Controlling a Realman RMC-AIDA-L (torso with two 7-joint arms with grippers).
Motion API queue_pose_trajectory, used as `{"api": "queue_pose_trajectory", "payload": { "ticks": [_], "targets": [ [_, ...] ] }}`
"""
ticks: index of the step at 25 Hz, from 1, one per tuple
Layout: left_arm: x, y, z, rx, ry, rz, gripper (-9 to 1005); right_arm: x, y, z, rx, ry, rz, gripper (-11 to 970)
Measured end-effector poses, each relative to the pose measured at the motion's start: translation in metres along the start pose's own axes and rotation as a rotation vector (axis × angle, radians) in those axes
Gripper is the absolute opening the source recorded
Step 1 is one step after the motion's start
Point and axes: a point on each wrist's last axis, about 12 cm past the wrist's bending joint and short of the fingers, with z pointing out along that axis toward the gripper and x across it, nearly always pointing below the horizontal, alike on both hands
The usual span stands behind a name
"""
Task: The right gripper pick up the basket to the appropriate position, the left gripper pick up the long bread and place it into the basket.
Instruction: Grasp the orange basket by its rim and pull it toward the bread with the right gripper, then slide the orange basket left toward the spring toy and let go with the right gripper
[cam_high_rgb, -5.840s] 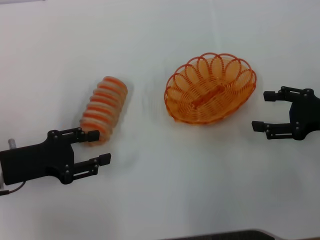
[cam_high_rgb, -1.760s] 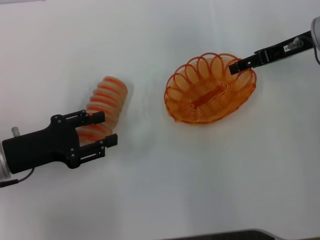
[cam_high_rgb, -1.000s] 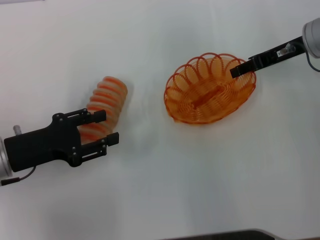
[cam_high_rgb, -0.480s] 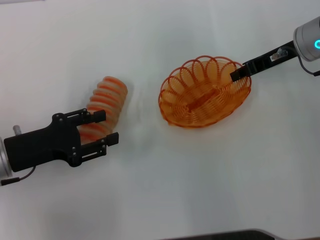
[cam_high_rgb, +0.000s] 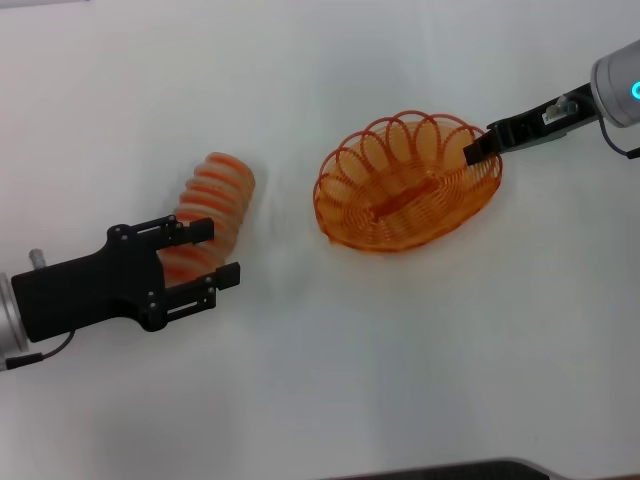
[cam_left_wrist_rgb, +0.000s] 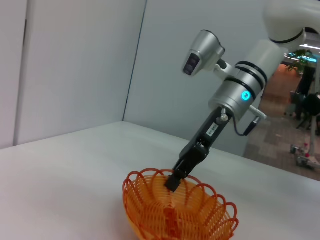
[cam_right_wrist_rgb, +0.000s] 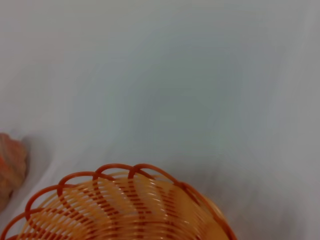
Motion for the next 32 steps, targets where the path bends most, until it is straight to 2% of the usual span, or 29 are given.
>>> {"api": "queue_pose_trajectory", "payload": {
  "ticks": [12, 24, 32],
  "targets": [
    [-0.003, 0.007, 0.002, -0.059, 0.001, 0.021, 642, -0.002, 0.002, -0.002, -0.011, -0.018, 0.118, 103],
    [-0.005, 0.014, 0.002, -0.103, 0.017, 0.045, 642, -0.016, 0.023, 0.005, -0.046, -0.112, 0.160, 99],
    [-0.008, 0.018, 0.003, -0.123, 0.024, 0.069, 642, -0.020, 0.028, 0.008, -0.069, -0.126, 0.216, 98]
  ]
}}
